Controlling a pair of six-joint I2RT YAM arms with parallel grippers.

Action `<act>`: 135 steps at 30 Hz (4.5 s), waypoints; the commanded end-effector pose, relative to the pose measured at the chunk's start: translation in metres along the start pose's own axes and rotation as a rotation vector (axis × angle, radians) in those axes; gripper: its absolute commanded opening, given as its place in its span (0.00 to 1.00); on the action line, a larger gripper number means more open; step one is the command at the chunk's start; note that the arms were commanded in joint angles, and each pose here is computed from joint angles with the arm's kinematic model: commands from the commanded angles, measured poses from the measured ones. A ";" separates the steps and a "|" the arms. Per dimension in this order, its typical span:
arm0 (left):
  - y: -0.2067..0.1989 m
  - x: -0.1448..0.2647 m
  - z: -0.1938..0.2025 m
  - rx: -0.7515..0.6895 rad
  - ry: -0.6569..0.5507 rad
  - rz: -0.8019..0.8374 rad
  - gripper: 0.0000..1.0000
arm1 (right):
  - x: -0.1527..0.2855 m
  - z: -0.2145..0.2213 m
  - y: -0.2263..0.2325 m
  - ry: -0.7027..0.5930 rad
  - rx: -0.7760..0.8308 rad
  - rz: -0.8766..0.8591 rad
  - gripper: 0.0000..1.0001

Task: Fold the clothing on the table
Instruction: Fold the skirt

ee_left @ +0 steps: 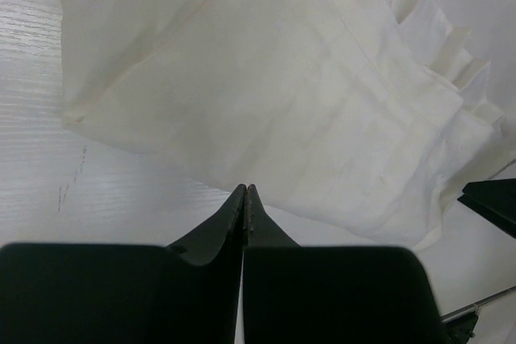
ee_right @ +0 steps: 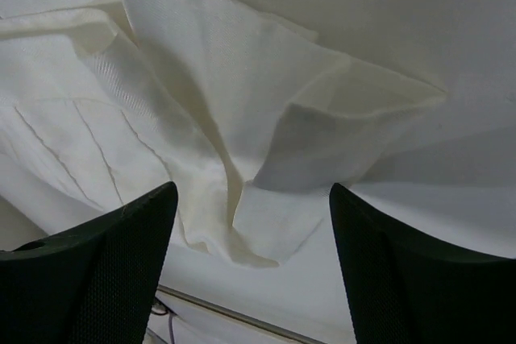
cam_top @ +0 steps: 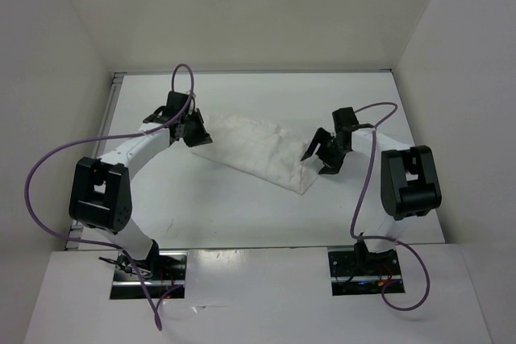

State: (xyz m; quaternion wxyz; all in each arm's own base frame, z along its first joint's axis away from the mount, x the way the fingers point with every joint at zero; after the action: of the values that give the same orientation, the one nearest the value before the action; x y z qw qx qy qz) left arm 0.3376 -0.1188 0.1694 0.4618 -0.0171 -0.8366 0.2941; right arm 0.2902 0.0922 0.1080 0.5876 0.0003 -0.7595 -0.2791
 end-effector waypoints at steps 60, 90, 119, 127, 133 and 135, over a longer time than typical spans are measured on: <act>0.019 -0.075 0.022 0.091 0.058 -0.151 0.00 | 0.087 -0.054 0.126 -0.097 0.250 -0.349 0.00; 0.013 -0.047 0.032 0.080 0.033 -0.124 0.00 | -0.051 -0.006 0.297 0.157 0.482 -0.552 0.00; -0.019 0.089 -0.060 -0.029 -0.389 -0.110 0.00 | 0.026 0.009 0.341 0.063 0.638 -0.580 0.43; -0.053 0.058 -0.051 -0.181 -0.234 0.207 0.02 | 0.076 -0.056 0.301 -0.378 0.542 -0.163 0.40; -0.048 -0.020 -0.030 -0.127 -0.058 0.275 0.00 | 0.081 -0.087 0.280 -0.434 0.479 -0.079 0.40; -0.041 -0.036 -0.022 -0.087 -0.014 0.254 0.00 | 0.093 -0.092 0.276 -0.467 0.466 -0.068 0.40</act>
State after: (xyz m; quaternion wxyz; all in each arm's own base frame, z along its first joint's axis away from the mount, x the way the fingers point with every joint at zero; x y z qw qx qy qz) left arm 0.3816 -0.1438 0.1854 0.4057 -0.1114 -0.8606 0.2870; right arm 0.4353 0.2758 0.3215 0.3681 0.1448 -0.9086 -0.1339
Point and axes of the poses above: each gripper's point midway between its finger pads, its own x axis back along the fingers, its own y axis along the line the jaws close on, z = x × y, the point moved 8 cm from there along x, back along the fingers, and after that the axes turned 6 degrees about x, right-handed, at the moved point
